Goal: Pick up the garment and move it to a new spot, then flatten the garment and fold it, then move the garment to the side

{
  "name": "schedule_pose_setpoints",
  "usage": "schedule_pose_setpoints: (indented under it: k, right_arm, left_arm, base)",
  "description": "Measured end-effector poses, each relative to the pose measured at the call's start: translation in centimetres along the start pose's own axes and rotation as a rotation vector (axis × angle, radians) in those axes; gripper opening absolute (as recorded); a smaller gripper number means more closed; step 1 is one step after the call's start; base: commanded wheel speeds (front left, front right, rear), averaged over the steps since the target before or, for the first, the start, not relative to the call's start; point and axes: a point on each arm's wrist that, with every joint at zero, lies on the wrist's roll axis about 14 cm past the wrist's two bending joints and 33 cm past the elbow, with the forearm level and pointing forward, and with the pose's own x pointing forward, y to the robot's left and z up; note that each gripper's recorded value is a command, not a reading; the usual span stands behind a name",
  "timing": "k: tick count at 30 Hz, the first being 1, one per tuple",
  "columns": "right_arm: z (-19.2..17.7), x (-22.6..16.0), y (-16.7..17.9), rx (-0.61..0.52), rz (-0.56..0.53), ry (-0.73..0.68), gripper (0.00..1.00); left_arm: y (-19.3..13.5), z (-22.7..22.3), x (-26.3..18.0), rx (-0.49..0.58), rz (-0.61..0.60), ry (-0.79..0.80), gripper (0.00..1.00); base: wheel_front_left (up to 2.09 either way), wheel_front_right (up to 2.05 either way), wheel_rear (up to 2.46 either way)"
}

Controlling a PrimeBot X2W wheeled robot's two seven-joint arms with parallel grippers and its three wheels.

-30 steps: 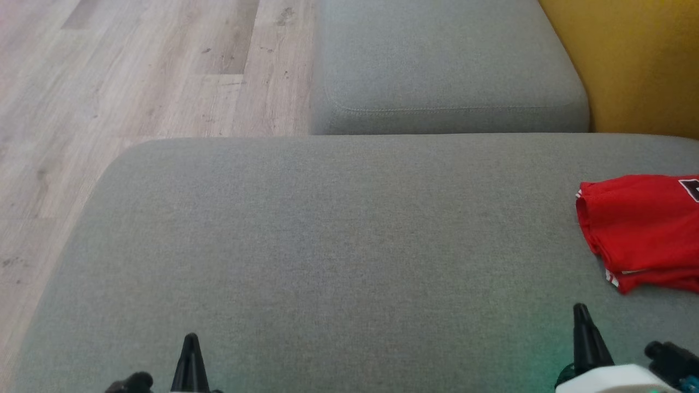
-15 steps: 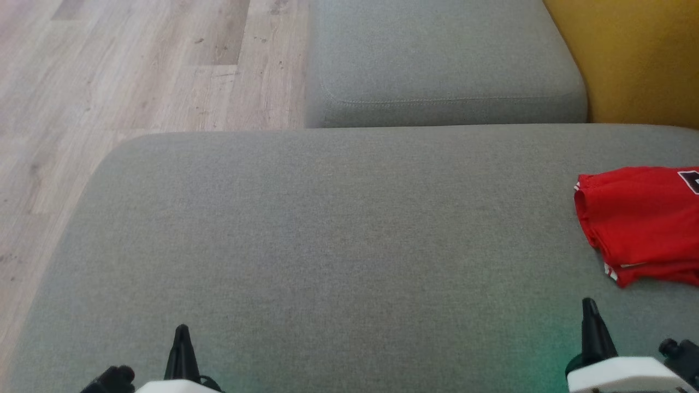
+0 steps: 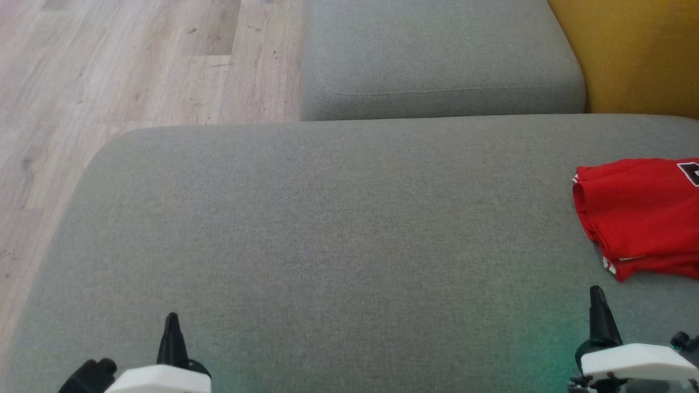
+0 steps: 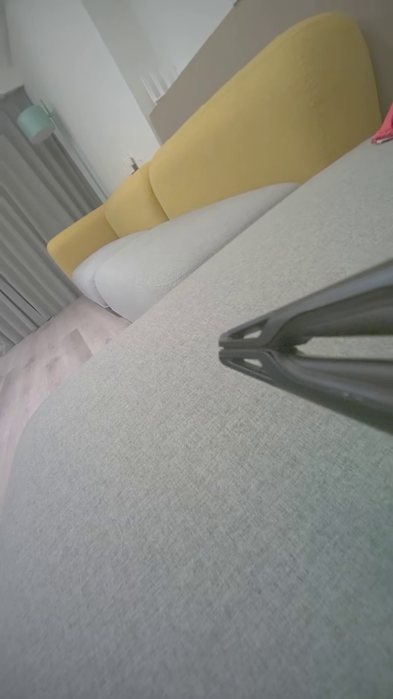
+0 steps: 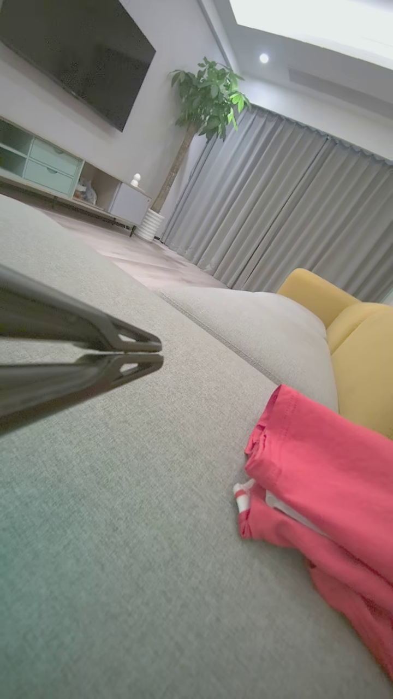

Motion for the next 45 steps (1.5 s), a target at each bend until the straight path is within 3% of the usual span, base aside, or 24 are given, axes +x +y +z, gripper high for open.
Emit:
schedule_pose_setpoints:
  k: [45]
  right_arm:
    - [3.0,2.9,1.3,0.555,0.047,-0.04,0.0]
  left_arm:
    - [-2.0,2.8,3.2,-0.55,-0.109,0.006,0.0]
  base:
    - [0.0,0.0,0.0]
